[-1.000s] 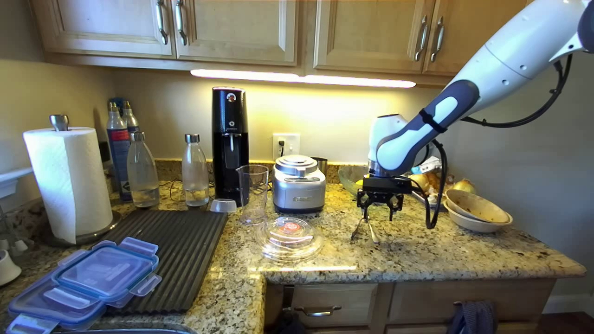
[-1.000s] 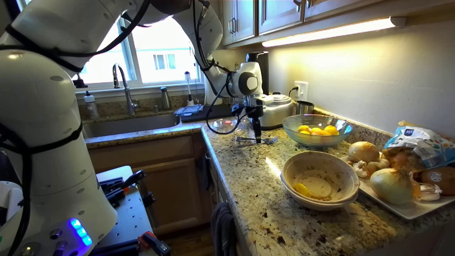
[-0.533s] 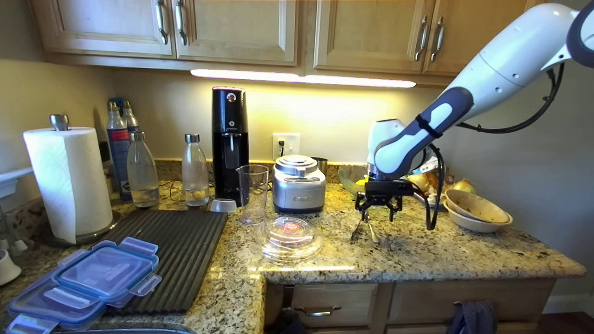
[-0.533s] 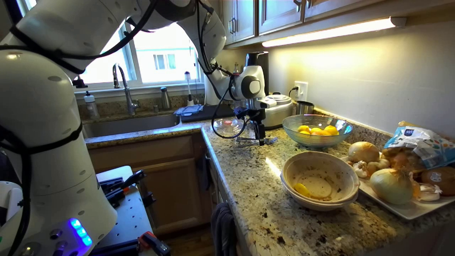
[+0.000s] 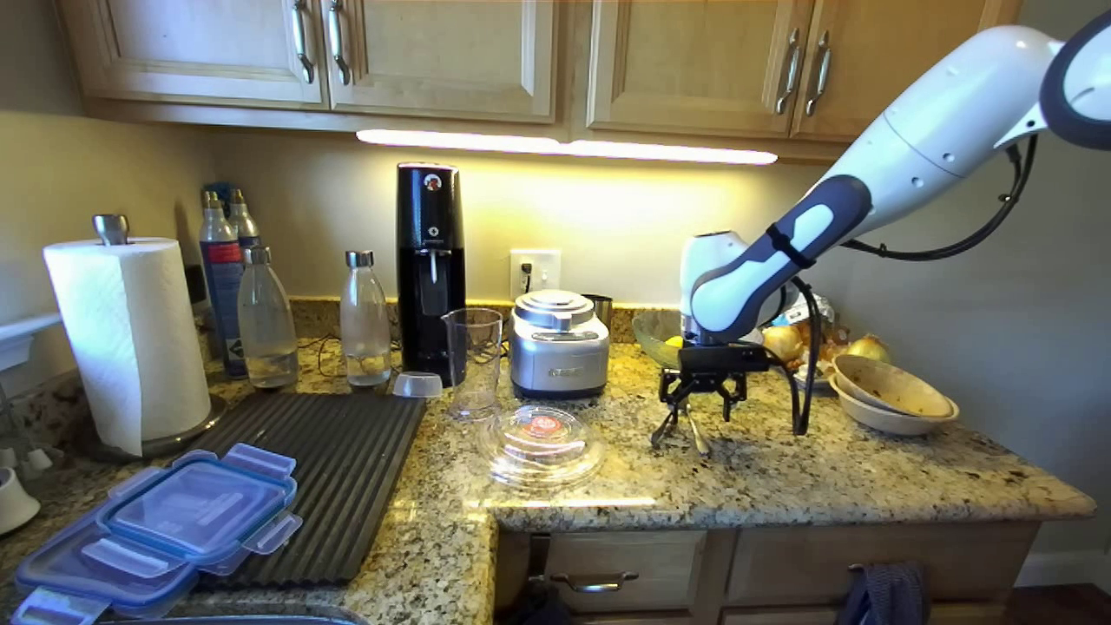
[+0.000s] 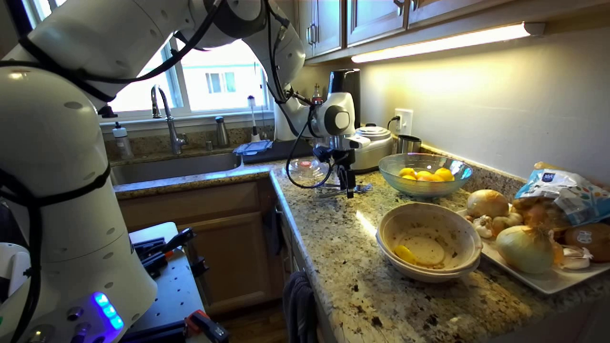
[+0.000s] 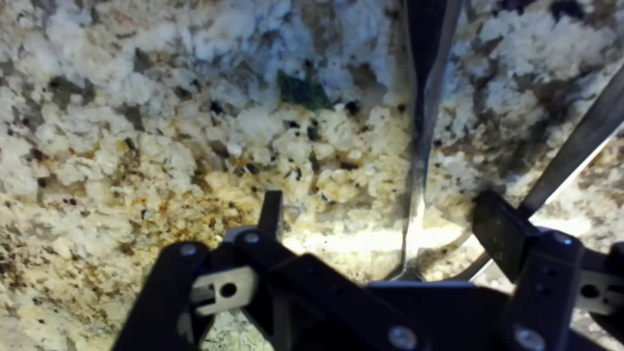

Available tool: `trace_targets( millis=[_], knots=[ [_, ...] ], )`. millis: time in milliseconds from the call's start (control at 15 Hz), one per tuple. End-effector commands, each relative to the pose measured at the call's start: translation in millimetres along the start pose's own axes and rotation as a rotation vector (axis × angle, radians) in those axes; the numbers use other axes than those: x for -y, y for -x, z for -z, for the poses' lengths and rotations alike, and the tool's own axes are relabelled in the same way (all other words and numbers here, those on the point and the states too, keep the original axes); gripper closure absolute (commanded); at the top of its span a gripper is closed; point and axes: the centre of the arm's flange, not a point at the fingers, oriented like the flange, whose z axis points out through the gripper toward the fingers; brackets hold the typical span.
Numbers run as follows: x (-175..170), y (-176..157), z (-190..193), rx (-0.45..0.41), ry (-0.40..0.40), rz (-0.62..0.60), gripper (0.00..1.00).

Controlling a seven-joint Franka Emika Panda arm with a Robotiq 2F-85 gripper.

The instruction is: Stack the white bowls together, then put the two forks on top of the bowls

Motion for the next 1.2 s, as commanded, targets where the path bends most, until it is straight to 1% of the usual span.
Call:
trace_targets(
  millis=[0, 67, 133, 200, 333, 467, 533, 600, 667, 733, 800, 867, 933, 1067, 1133],
  knots=[
    [4.7, -4.9, -1.2, 0.028, -0.009, 0.034, 0.11],
    [6.0, -5.0, -1.7, 0.030, -0.014, 0.043, 0.14],
    [7.3, -5.4, -1.4, 0.029, -0.016, 0.051, 0.23],
    [9.2, -5.9, -0.2, 0.029, -0.021, 0.059, 0.40],
    [12.3, -6.9, 2.2, 0.027, -0.034, 0.068, 0.54],
    [13.8, -6.6, 2.0, 0.030, -0.045, 0.072, 0.65],
    [13.6, -6.0, 1.5, 0.031, -0.045, 0.073, 0.66],
    [13.1, -6.0, 1.4, 0.031, -0.046, 0.073, 0.69],
    [11.3, -5.7, 1.2, 0.031, -0.045, 0.070, 0.69],
    [9.6, -5.7, 0.9, 0.031, -0.044, 0.068, 0.73],
    [8.7, -5.4, 0.5, 0.033, -0.046, 0.066, 0.73],
    [7.7, -5.5, 0.5, 0.032, -0.047, 0.064, 0.89],
    [7.1, -5.1, 0.7, 0.034, -0.055, 0.064, 0.88],
    [4.9, -6.1, 2.5, 0.035, -0.072, 0.066, 0.96],
    [4.5, -6.4, 3.5, 0.035, -0.077, 0.066, 0.97]
  ],
)
